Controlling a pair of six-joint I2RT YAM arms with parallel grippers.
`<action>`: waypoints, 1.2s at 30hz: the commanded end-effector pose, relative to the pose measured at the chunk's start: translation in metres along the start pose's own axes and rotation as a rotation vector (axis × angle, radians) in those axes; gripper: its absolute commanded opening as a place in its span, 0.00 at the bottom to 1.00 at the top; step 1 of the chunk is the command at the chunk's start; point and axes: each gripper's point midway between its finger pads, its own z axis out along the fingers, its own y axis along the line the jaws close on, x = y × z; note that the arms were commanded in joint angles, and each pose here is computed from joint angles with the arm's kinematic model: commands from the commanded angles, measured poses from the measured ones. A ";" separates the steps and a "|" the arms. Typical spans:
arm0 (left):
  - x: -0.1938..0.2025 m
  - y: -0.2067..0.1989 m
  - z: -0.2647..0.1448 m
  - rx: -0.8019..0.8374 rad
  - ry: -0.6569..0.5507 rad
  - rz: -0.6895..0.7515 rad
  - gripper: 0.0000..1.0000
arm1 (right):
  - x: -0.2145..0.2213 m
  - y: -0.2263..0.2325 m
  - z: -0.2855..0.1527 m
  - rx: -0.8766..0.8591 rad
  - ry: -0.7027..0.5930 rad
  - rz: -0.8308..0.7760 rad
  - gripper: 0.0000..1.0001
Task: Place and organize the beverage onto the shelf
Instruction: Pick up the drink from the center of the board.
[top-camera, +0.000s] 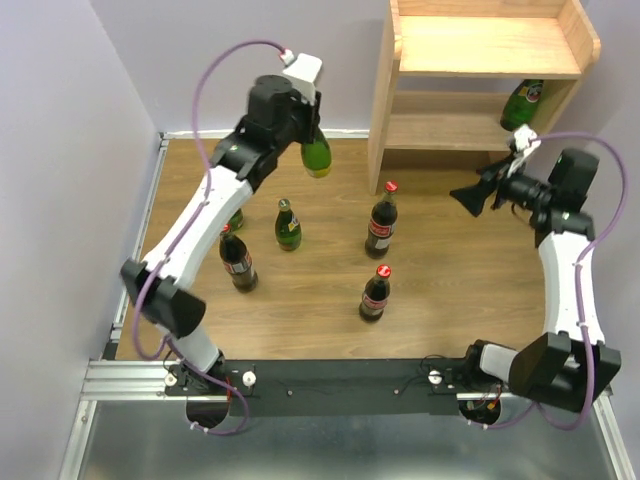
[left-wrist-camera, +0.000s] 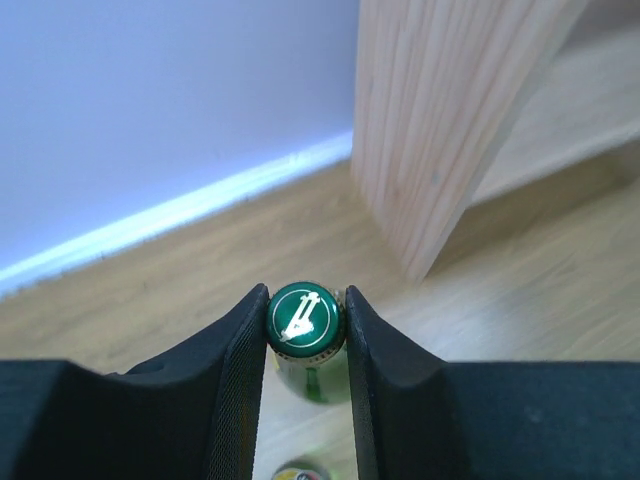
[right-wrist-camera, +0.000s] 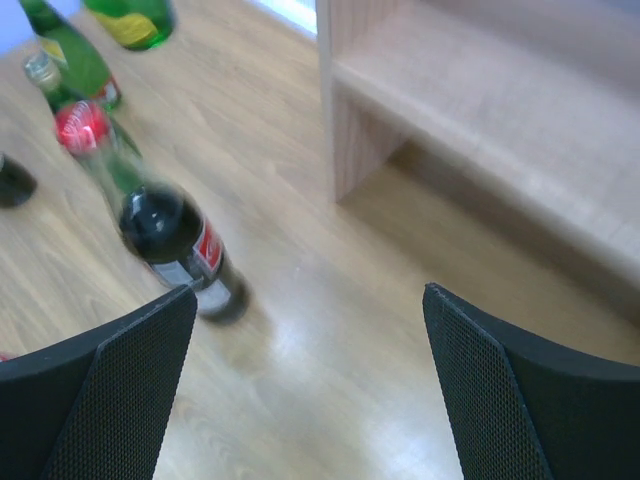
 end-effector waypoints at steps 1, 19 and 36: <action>-0.123 -0.009 -0.082 0.084 -0.394 -0.081 0.00 | -0.071 0.010 0.003 -0.118 -0.025 -0.101 0.99; -0.175 -0.052 -0.175 0.341 -0.540 -0.156 0.00 | -0.183 0.152 0.123 -0.432 -0.052 -0.142 0.99; -0.173 -0.067 -0.177 0.369 -0.547 -0.178 0.00 | -0.161 0.195 0.171 -0.401 -0.052 -0.012 1.00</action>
